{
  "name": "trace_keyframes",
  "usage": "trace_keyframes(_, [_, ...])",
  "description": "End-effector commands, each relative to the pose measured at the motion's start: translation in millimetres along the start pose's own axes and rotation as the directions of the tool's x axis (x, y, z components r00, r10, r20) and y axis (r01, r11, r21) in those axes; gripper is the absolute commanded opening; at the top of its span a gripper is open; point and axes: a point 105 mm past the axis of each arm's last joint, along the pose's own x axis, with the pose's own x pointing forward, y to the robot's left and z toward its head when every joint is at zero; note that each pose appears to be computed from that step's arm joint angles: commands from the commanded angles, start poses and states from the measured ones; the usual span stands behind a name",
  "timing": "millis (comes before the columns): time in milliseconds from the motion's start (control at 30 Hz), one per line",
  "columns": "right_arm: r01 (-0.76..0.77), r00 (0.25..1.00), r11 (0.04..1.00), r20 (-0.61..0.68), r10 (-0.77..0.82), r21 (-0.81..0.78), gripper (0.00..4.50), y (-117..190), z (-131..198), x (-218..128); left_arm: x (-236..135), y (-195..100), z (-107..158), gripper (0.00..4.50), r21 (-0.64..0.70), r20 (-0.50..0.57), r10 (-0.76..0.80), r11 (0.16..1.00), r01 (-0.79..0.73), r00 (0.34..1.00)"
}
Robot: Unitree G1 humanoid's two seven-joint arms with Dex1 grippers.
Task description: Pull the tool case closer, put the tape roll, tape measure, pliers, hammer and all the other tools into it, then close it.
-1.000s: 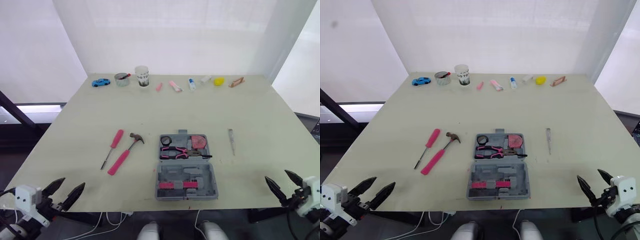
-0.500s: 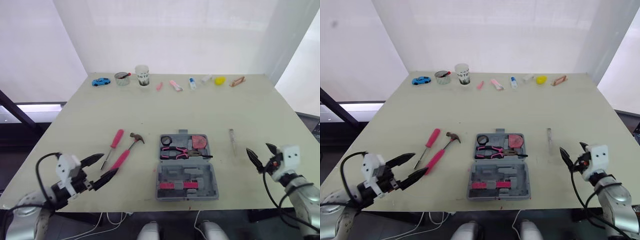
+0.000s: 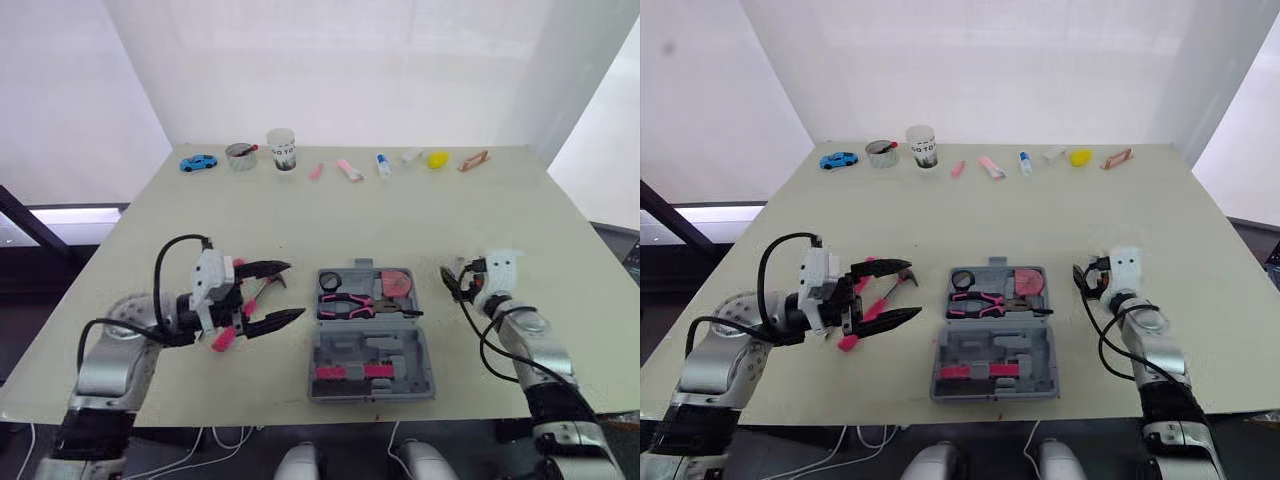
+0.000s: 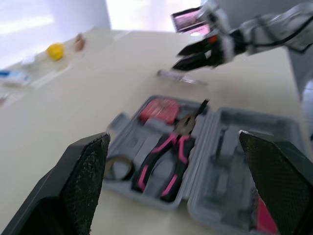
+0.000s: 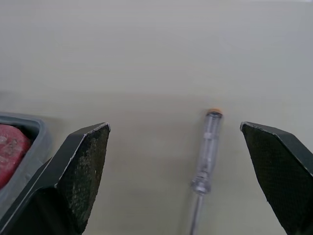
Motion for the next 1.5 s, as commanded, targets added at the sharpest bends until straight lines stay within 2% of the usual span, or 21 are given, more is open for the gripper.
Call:
trace_keyframes(33, [0.068,0.998,0.998,-0.01,-0.068,0.017,4.5,-10.0,1.9,5.7,5.4,-4.4,16.0,4.49,0.013,0.023,-0.053,0.999,0.053,0.998])
trace_keyframes(300, [0.097,0.992,0.992,-0.085,-0.091,0.075,4.5,-6.9,-18.4,16.0,13.1,-4.5,25.3,4.49,0.025,0.032,-0.085,0.996,0.084,0.996])
trace_keyframes(400, [0.109,0.991,0.991,-0.083,-0.103,0.083,3.63,-7.3,-19.3,19.0,13.6,-4.3,25.7,4.5,0.027,0.031,-0.089,0.996,0.088,0.996])
trace_keyframes(533, [0.122,0.99,0.989,-0.083,-0.116,0.081,1.55,-9.2,-21.9,19.7,12.1,-3.6,28.8,4.5,0.029,0.038,-0.084,0.996,0.083,0.996])
trace_keyframes(667, [0.137,0.99,0.987,-0.052,-0.133,0.087,0.0,-14.7,-19.1,18.0,13.2,-3.6,28.8,4.5,0.034,0.043,-0.075,0.997,0.074,0.996])
trace_keyframes(800, [0.13,0.991,0.986,0.028,-0.133,0.1,0.0,-20.3,-5.1,15.6,14.6,-4.8,30.7,4.5,0.034,0.054,-0.085,0.996,0.083,0.995])
trace_keyframes(933, [0.055,0.994,0.998,0.088,-0.059,0.044,0.0,-23.6,9.4,7.8,13.8,-7.3,31.2,4.5,0.048,0.043,-0.116,0.992,0.114,0.992])
trace_keyframes(1067, [-0.083,0.993,0.996,0.086,0.086,-0.033,0.0,-17.1,21.8,-3.5,12.6,-6.9,33.6,4.5,0.057,0.044,-0.129,0.99,0.127,0.991])
trace_keyframes(1200, [-0.264,0.961,0.956,0.049,0.272,-0.129,0.0,1.2,33.2,-19.5,12.3,-6.8,35.0,4.5,0.07,0.051,-0.139,0.988,0.136,0.989])
trace_keyframes(1333, [-0.419,0.906,0.886,-0.028,0.422,-0.201,0.0,23.5,38.3,-34.3,10.7,-5.8,33.1,4.5,0.076,0.049,-0.145,0.987,0.141,0.988])
trace_keyframes(1500, [-0.654,0.755,0.703,-0.18,0.63,-0.28,0.0,69.9,41.3,-56.4,0.0,-6.1,28.5,4.5,0.079,0.031,-0.175,0.982,0.172,0.984])
